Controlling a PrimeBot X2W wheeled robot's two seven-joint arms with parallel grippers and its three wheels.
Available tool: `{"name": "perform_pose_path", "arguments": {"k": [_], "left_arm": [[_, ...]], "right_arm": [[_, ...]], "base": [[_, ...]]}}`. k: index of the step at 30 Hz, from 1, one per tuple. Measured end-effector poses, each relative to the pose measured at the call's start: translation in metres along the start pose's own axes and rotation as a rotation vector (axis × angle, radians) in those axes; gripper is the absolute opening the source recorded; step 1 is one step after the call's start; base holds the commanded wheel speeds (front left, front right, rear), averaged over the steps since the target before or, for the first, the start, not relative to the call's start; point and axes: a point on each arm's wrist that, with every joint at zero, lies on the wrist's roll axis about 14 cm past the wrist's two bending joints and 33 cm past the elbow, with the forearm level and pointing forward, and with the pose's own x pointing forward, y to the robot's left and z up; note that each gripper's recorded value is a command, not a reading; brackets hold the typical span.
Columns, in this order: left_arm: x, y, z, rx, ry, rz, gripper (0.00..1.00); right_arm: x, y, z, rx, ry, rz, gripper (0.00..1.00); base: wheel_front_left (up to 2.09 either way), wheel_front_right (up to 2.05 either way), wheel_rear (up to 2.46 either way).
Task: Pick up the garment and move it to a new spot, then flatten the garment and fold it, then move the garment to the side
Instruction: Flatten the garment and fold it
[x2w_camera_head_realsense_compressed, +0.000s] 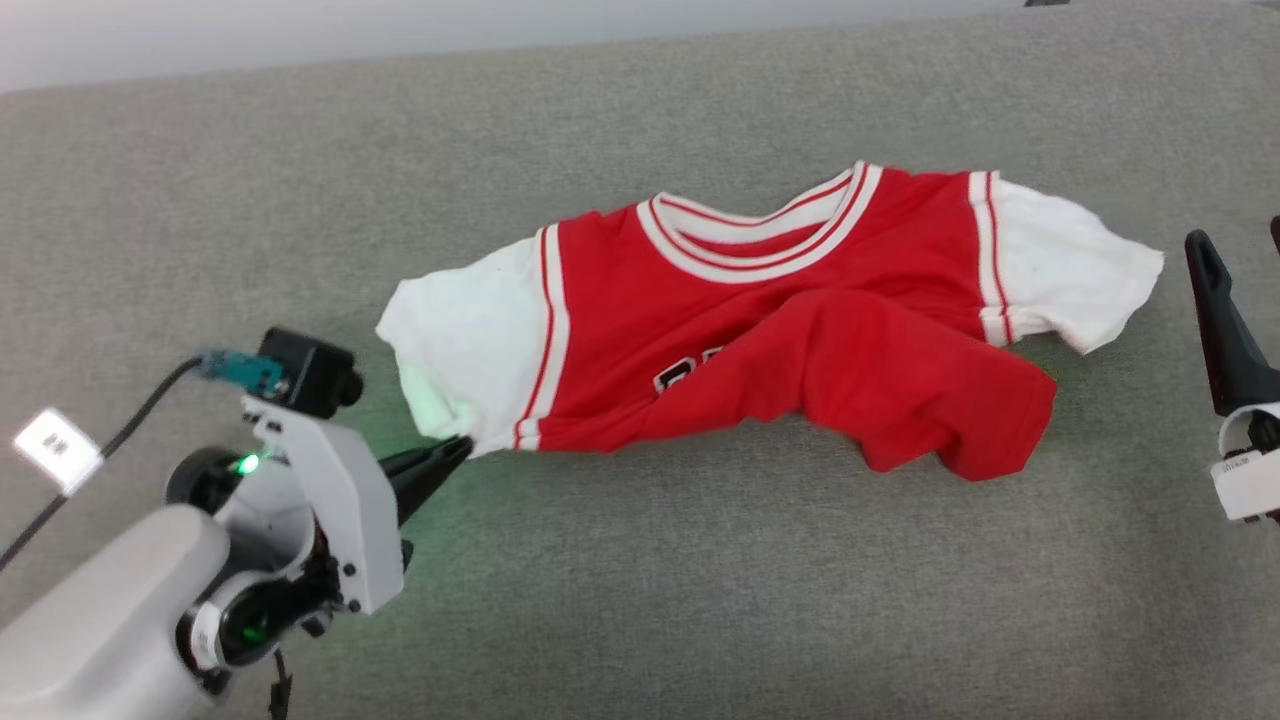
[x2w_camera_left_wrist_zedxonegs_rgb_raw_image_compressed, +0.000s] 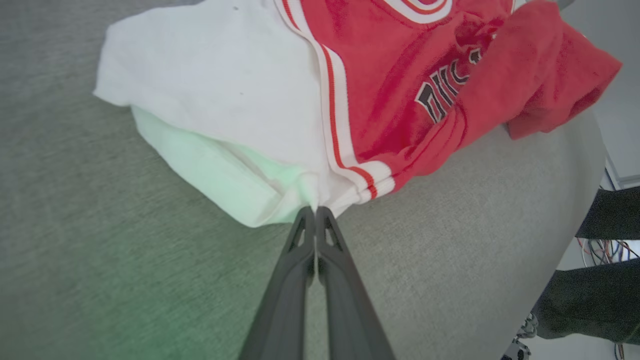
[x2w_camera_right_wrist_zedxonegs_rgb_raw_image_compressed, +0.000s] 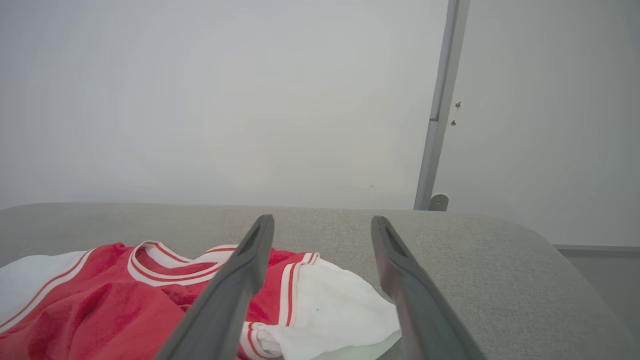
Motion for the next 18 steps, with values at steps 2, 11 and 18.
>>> {"name": "perform_pose_path", "arguments": {"k": [2,11,18], "left_arm": [[-0.006,0.007,-0.005,-0.020,-0.012,0.030,0.00],[-0.022,0.016,0.000,-0.053,-0.168,0.091,1.00],[-0.048,0.028,0.019,-0.031,-0.477,0.218,1.00]], "right_arm": [[-0.001,0.001,-0.002,-0.004,0.017,0.005,1.00],[0.002,0.016,-0.025,-0.063,0.195,0.094,1.00],[0.018,0.017,-0.051,-0.198,0.437,0.192,1.00]], "base": [[0.00,0.00,0.00],[0.00,0.00,0.00],[0.00,0.00,0.00]]}}
